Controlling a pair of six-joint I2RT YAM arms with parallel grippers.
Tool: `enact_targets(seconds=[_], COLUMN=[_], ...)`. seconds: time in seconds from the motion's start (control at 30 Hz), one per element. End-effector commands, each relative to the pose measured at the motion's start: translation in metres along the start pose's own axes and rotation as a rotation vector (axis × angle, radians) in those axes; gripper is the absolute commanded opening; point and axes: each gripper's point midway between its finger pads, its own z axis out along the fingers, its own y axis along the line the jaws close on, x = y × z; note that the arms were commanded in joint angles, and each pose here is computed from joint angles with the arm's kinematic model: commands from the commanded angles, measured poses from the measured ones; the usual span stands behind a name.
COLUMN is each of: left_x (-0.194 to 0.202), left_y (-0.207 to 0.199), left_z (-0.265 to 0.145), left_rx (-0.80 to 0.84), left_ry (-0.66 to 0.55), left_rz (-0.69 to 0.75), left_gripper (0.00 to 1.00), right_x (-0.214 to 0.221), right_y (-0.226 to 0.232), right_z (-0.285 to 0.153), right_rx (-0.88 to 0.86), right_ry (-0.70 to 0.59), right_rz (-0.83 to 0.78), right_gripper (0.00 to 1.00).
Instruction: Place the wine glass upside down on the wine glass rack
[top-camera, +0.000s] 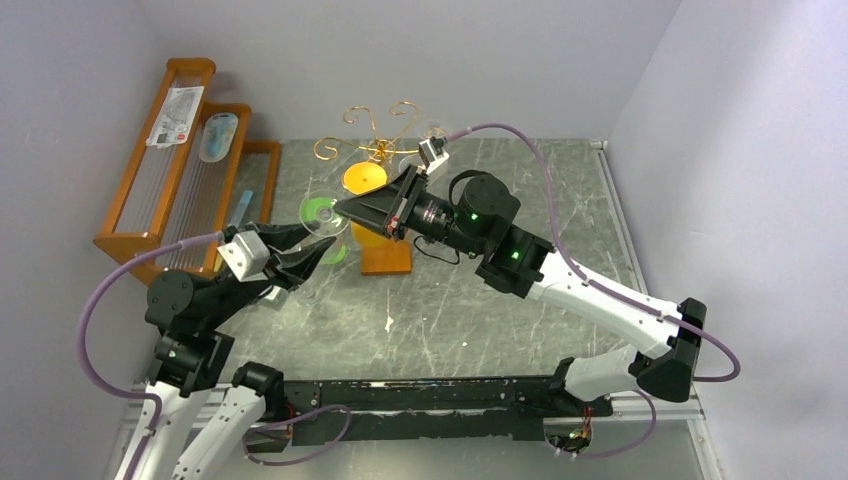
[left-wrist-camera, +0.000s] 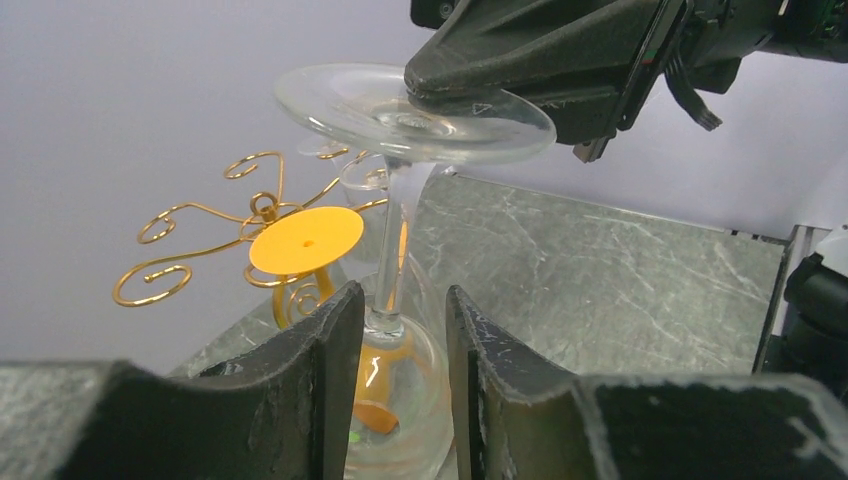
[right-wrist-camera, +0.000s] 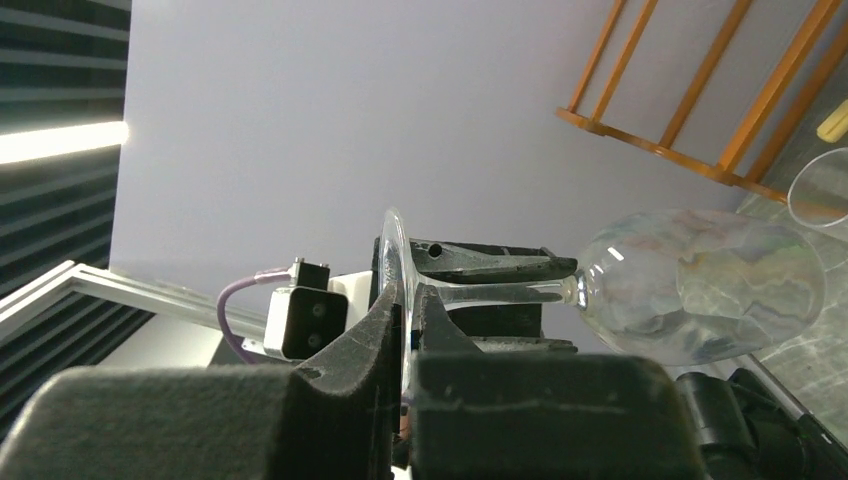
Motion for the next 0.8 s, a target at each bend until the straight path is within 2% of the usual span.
enact_targets(seconds=[0.0, 0.1, 0.47, 0.7, 0.77], left_x=[0.008, 0.012, 0.024, 0.032, 0.037], left_y=[0.001, 0.005, 0.009, 0.005, 0.006], left_z=[0.004, 0.008, 0.017, 0.016, 0.016], left_rx=[0.029, 0.038, 0.058, 0.082, 0.082], left_ry=[0.048, 0.072, 0.119, 0.146, 0.159], left_rz=[0.054, 0.08, 0.088, 0.073, 0.072], left_gripper=[0.4, 0.37, 0.17, 0.18, 0.16], right_x=[-0.009, -0.006, -0.003, -0.007, -0.007], right_y=[0.042, 0.041, 0.041, 0.039, 0.037], right_z=[-0.006, -0.005, -0.006, -0.005, -0.004], right_rx=[-0.155, -0.157, -0.162, -0.159, -0.157], right_ry=[0.002, 0.019, 0.042, 0.04, 0.04], right_rz=[0.041, 0.043, 0.038, 0.04, 0.041], right_gripper=[0.0, 0.0, 0.0, 0.0, 0.0])
